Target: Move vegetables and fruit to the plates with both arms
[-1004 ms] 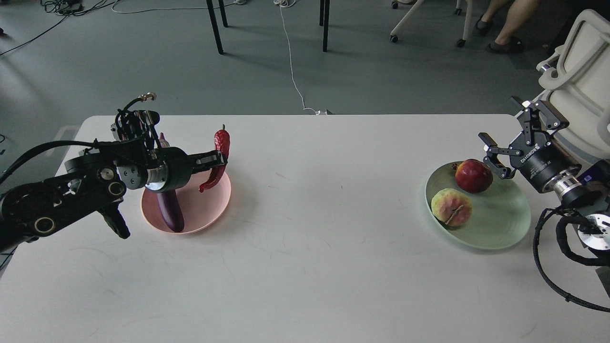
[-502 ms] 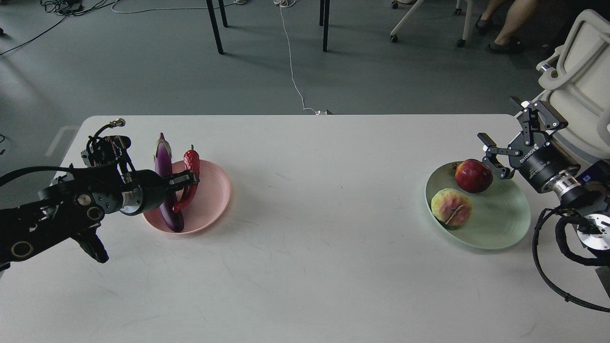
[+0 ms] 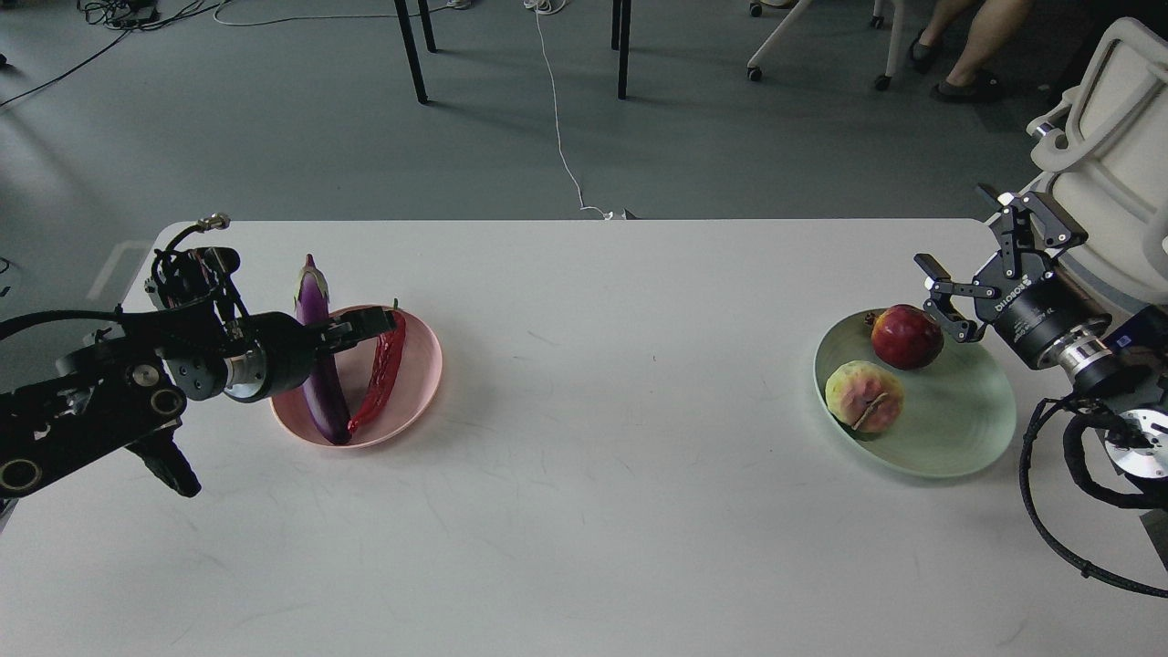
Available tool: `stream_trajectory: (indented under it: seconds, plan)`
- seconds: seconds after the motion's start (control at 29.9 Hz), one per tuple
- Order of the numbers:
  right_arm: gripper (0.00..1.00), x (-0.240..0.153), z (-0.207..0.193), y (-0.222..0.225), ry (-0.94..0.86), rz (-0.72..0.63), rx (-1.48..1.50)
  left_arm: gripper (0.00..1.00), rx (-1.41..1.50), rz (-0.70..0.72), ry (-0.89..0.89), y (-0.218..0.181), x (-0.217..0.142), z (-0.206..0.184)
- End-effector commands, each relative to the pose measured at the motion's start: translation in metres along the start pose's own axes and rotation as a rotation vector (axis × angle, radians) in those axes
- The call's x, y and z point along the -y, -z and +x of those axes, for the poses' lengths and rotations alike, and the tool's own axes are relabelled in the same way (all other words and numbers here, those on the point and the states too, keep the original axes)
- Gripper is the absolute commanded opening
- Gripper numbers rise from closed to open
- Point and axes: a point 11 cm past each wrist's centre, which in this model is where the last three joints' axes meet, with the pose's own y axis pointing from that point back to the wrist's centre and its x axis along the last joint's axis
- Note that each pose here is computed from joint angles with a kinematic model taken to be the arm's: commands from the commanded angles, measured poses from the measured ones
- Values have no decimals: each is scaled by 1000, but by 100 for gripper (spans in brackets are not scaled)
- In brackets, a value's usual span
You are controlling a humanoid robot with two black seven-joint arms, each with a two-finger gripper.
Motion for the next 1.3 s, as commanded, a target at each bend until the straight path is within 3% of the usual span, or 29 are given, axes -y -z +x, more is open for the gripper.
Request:
stream_trajectory:
  seconds: [0.0, 0.1, 0.2, 0.47, 0.7, 1.04, 1.27]
  plan:
    - [95, 4, -3, 3, 8, 7, -3, 98, -177, -300, -86, -42, -7, 28]
    - [95, 10, -7, 9, 23, 17, -9, 98, -333, -470, -168, -47, -17, 51]
    - [95, 18, -15, 12, 41, 29, -3, 98, -439, -538, -234, -42, -22, 65]
    - [96, 28, -32, -3, 72, 28, 50, 98, -631, -503, -331, -12, -14, 70]
    - [96, 34, -51, -4, 93, 49, 124, 97, -769, -463, -414, 32, 6, 50]
    - [97, 45, -69, -8, 60, 65, 136, 98, -973, -509, -384, 45, 17, 6]
    - [99, 60, -83, -3, 67, 133, 205, 98, -1031, -526, -376, 53, 10, 10]
